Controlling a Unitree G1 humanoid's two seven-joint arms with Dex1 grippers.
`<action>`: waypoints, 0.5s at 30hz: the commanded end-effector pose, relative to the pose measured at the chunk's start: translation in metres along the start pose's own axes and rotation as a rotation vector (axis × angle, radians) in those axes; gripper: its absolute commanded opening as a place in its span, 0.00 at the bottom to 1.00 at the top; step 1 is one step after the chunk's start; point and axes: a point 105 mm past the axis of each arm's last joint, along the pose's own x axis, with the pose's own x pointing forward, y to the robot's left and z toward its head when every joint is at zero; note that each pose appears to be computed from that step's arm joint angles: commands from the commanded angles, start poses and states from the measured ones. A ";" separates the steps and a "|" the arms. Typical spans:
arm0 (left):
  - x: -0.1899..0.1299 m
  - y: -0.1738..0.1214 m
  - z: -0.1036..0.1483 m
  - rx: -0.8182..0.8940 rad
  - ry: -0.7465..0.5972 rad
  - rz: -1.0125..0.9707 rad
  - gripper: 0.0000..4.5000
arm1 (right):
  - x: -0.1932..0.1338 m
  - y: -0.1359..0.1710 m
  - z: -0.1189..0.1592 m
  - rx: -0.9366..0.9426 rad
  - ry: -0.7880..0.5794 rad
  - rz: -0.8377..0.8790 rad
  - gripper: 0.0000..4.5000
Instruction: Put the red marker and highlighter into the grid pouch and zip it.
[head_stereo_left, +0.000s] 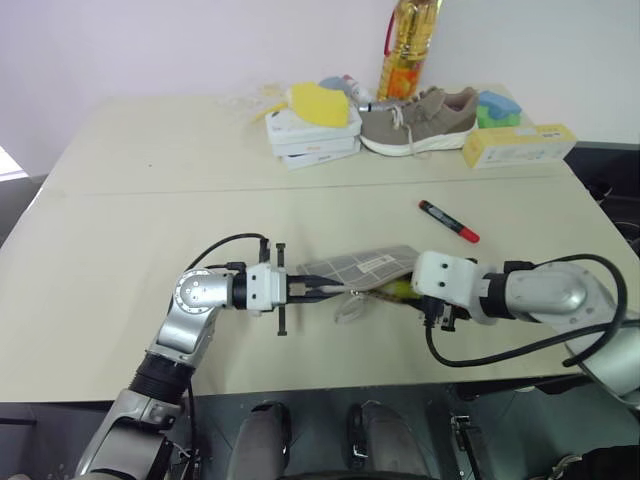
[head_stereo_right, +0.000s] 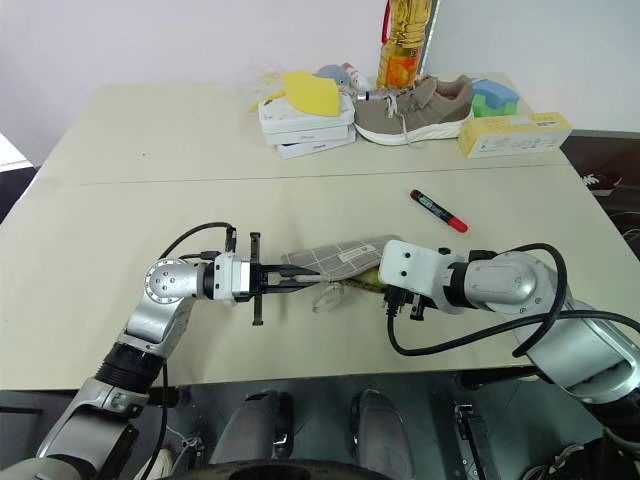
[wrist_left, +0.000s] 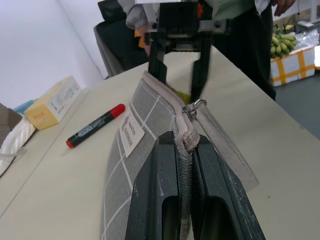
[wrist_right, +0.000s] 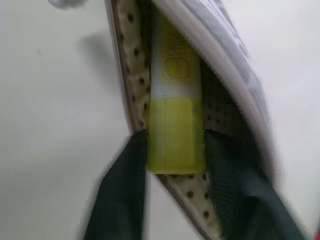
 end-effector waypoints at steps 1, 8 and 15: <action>-0.011 0.016 0.000 0.038 0.015 0.086 0.00 | -0.015 -0.013 0.020 0.023 -0.103 -0.075 0.88; -0.027 0.031 -0.013 0.046 0.085 0.242 0.00 | -0.047 -0.037 0.027 0.225 -0.290 -0.170 0.99; -0.035 0.040 -0.022 0.045 0.124 0.384 0.00 | -0.036 -0.093 -0.056 0.591 -0.160 -0.476 0.99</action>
